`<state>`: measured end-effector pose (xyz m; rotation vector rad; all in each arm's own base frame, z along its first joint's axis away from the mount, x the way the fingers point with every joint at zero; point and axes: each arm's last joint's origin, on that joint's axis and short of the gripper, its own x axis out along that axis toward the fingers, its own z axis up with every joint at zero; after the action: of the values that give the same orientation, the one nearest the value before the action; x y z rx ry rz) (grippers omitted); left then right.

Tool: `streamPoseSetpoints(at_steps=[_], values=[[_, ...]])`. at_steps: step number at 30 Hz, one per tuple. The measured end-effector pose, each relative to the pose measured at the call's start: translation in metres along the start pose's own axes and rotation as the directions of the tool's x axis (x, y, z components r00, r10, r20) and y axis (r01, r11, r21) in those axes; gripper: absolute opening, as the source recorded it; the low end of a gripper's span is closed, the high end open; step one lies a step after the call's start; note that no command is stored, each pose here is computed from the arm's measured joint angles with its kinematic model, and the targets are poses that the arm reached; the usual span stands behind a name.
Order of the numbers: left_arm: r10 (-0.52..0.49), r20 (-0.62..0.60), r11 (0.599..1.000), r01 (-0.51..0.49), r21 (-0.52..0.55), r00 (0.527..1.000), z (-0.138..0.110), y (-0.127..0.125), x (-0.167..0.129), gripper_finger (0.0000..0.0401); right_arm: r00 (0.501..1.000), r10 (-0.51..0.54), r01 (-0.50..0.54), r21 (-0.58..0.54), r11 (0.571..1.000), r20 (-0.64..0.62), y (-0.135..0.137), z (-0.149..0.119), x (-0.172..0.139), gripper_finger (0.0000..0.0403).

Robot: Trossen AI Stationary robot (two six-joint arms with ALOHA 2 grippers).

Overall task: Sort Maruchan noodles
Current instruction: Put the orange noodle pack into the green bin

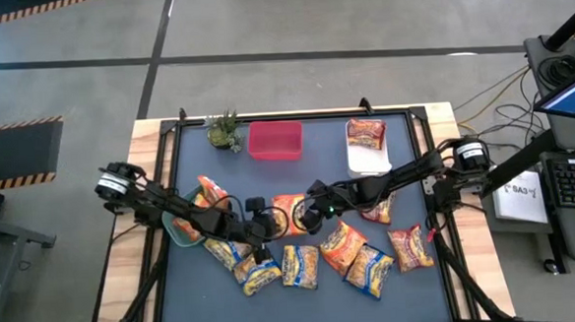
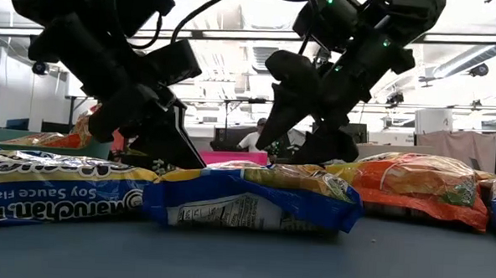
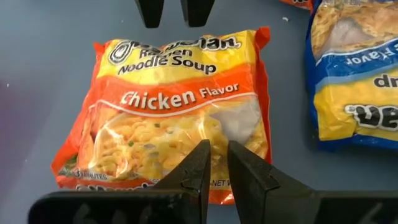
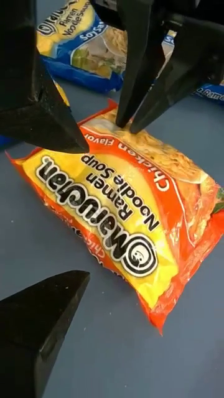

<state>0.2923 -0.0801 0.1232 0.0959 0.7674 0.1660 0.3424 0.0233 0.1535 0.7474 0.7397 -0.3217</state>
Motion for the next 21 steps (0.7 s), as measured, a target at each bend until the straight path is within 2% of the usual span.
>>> streamPoseSetpoints(at_steps=[12,21], values=[[0.001,-0.121,0.998,-0.009,-0.066,0.993,-0.015,0.003,0.0,0.0037,0.999,0.029,-0.03,0.03,0.999,0.019,-0.003,0.0,0.013,0.0321],[0.003,-0.12,0.999,-0.01,-0.054,0.993,-0.016,0.003,-0.001,0.0037,0.994,0.098,-0.1,0.029,0.995,0.056,0.0,0.007,0.014,0.032]])
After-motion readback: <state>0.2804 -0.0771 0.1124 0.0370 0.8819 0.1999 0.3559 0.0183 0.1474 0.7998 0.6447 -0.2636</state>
